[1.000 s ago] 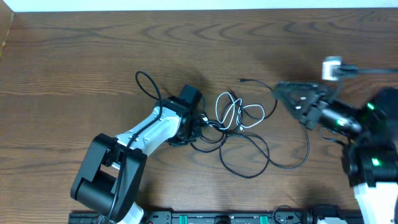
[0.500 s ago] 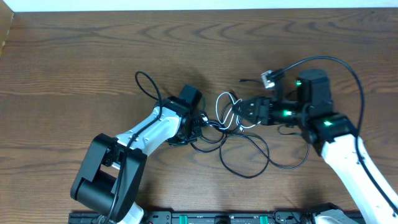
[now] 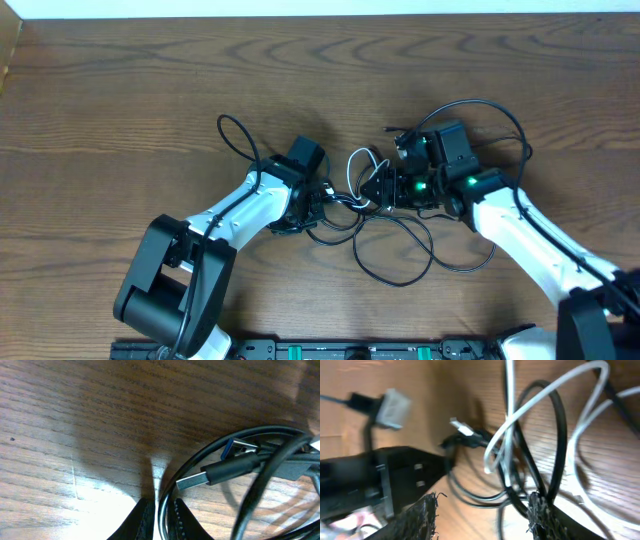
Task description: Untangle cables
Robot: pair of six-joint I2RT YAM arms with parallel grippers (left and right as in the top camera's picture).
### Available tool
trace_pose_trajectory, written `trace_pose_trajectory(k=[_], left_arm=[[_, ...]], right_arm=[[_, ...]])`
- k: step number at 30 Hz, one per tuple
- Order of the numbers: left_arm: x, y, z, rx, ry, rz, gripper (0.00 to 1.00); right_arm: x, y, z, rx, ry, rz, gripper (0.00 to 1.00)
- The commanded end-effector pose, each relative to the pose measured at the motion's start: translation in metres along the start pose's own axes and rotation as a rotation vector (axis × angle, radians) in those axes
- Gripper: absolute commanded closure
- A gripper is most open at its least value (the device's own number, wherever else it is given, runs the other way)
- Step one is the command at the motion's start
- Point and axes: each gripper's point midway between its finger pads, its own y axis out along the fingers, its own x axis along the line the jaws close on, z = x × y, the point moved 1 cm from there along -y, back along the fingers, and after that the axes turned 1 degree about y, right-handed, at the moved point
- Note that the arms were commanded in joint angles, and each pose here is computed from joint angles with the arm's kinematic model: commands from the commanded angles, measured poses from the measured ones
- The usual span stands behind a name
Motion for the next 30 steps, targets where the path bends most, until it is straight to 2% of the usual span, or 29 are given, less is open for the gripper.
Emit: trace_pose_trajectory(k=[1, 3, 10, 19, 23, 25, 28, 30], left_arm=[[0.005, 0.005, 0.001, 0.005, -0.014, -0.022, 0.84], [0.005, 0.005, 0.001, 0.004, -0.014, -0.022, 0.84], [0.005, 0.005, 0.001, 0.004, -0.014, -0.022, 0.84], [0.005, 0.005, 0.001, 0.005, -0.014, -0.022, 0.84], [0.005, 0.005, 0.001, 0.005, -0.014, -0.023, 0.84], [0.005, 0.005, 0.001, 0.005, -0.014, -0.023, 0.84], [0.005, 0.005, 0.001, 0.004, -0.014, -0.023, 0.85], [0.005, 0.005, 0.001, 0.005, -0.014, -0.023, 0.84]], right_arm=[[-0.015, 0.008, -0.003, -0.008, -0.008, 0.071, 0.43], [-0.023, 0.012, -0.005, -0.012, 0.000, 0.108, 0.43], [-0.044, 0.029, -0.002, 0.014, 0.018, 0.164, 0.59], [-0.050, 0.046, 0.000, 0.032, 0.012, 0.166, 0.59], [-0.043, 0.051, -0.002, 0.020, -0.017, 0.148, 0.64], [-0.039, 0.052, -0.003, 0.012, -0.030, 0.139, 0.70], [-0.037, 0.053, -0.004, 0.008, -0.038, 0.134, 0.89], [-0.036, 0.053, -0.004, 0.011, -0.035, 0.128, 0.98]])
